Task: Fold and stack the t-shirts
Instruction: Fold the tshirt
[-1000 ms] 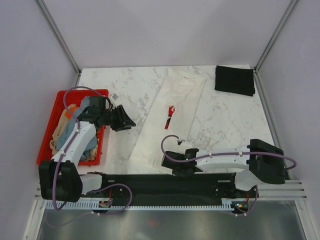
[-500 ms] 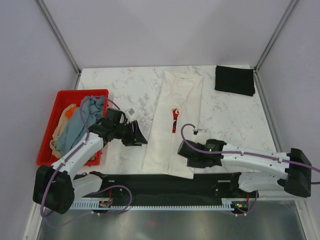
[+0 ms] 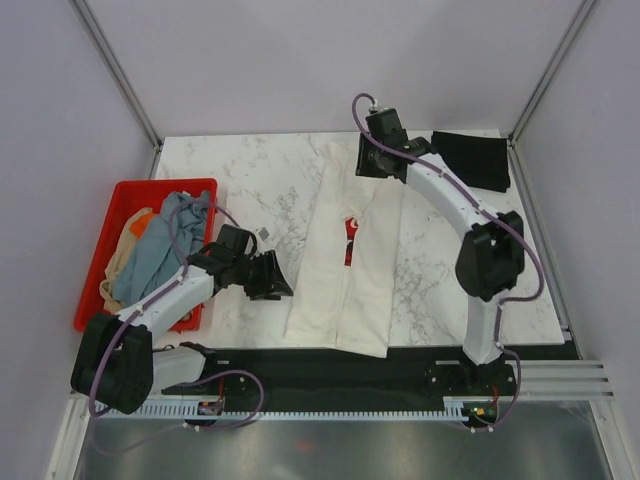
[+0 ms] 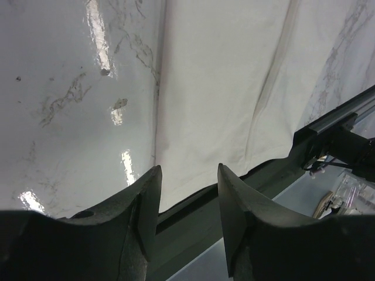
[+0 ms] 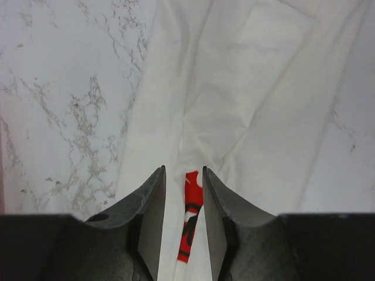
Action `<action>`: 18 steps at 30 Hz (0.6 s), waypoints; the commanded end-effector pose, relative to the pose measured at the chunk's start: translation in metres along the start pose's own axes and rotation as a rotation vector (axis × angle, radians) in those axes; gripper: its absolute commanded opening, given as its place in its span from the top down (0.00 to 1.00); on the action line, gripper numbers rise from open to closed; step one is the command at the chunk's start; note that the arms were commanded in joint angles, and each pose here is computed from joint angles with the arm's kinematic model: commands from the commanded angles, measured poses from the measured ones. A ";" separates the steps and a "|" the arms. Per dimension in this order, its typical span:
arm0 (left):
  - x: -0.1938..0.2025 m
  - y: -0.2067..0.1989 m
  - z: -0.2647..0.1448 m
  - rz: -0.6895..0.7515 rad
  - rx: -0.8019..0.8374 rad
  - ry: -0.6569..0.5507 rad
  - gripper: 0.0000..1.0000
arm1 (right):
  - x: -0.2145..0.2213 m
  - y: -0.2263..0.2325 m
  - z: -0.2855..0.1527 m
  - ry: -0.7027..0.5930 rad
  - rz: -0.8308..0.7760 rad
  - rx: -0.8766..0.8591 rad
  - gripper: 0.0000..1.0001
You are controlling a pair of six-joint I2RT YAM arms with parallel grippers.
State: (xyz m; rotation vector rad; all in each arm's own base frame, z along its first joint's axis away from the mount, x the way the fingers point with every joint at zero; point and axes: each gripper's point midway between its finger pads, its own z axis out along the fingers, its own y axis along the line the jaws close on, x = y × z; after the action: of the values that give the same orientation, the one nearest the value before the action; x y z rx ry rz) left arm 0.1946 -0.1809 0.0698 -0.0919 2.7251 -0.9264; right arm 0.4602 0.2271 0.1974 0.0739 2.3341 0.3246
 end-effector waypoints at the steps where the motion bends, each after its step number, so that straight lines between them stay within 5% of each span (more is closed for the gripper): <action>1: -0.006 0.005 0.006 -0.008 -0.028 -0.036 0.49 | -0.037 0.007 0.050 -0.030 -0.111 -0.082 0.61; 9: -0.002 0.019 0.016 -0.026 -0.087 -0.010 0.50 | -0.071 -0.016 0.137 -0.123 -0.116 -0.067 0.54; 18: -0.003 0.020 0.017 -0.022 -0.091 -0.014 0.54 | -0.068 -0.011 0.181 -0.185 -0.191 -0.174 0.53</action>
State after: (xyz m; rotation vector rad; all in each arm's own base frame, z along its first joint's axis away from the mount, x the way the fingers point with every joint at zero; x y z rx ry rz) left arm 0.1955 -0.1722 0.0447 -0.1307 2.7853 -0.8031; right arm 0.6129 0.2220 0.0881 -0.0991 2.2661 0.3301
